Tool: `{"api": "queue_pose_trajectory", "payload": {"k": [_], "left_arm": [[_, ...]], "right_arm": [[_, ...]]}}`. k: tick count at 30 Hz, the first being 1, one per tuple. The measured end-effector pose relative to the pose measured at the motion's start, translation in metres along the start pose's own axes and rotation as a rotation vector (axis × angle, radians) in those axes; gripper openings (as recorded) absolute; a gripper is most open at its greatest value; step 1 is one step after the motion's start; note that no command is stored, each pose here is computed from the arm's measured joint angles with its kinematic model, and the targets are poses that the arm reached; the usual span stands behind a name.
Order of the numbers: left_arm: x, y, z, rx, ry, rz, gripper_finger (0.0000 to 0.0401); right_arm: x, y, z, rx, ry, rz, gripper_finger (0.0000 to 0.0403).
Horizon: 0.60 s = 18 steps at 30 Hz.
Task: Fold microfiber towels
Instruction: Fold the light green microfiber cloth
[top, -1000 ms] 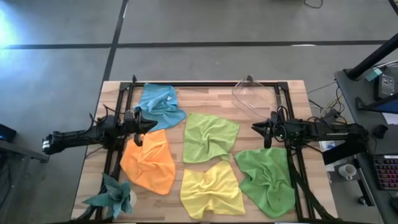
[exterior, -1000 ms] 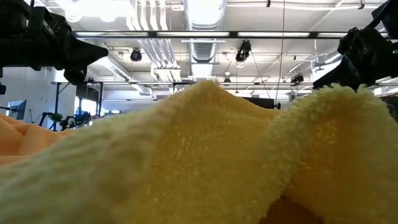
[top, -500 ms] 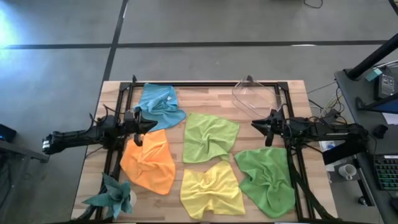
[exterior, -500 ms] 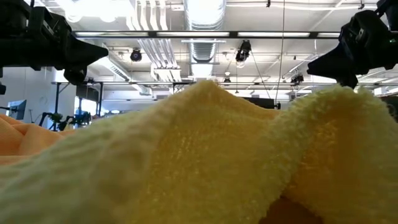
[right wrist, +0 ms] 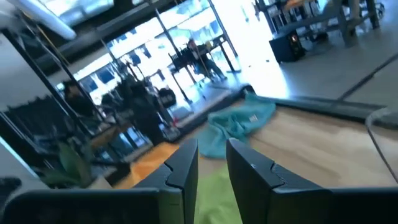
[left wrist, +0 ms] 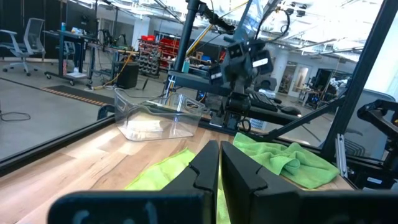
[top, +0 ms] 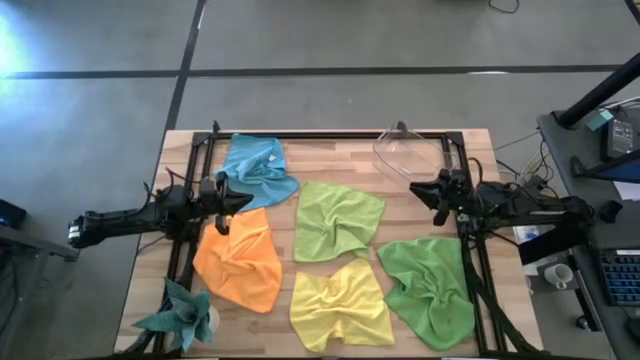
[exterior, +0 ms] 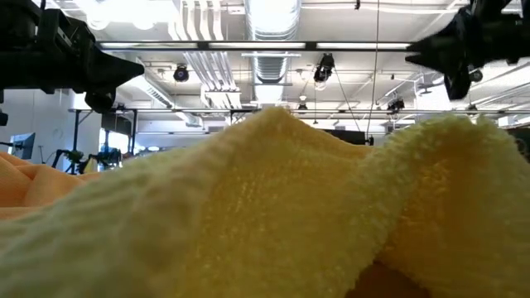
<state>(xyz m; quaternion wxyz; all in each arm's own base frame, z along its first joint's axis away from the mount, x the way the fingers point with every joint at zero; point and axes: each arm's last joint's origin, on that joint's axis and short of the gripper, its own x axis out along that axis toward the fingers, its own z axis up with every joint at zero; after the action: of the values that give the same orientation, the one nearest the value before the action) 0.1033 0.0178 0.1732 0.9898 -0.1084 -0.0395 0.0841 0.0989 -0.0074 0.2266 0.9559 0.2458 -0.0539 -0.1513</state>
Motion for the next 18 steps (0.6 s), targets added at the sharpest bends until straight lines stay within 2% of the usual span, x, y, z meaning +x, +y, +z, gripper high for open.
{"api": "queue_pose_trajectory", "payload": {"k": [6,14,18], "left_arm": [[0.000,0.000,0.000,-0.001,-0.001,0.000,0.0002],[0.000,0.000,0.001,-0.006,-0.005,-0.001,0.0002],[0.000,0.000,0.000,-0.006,-0.005,-0.001,0.0002]], "right_arm": [[0.010,0.019,0.028,-0.033,0.034,-0.023,0.0082],[0.022,0.038,0.053,-0.162,0.293,-0.148,0.0082],[0.025,0.047,0.064,-0.196,0.397,-0.149,0.0082]]}}
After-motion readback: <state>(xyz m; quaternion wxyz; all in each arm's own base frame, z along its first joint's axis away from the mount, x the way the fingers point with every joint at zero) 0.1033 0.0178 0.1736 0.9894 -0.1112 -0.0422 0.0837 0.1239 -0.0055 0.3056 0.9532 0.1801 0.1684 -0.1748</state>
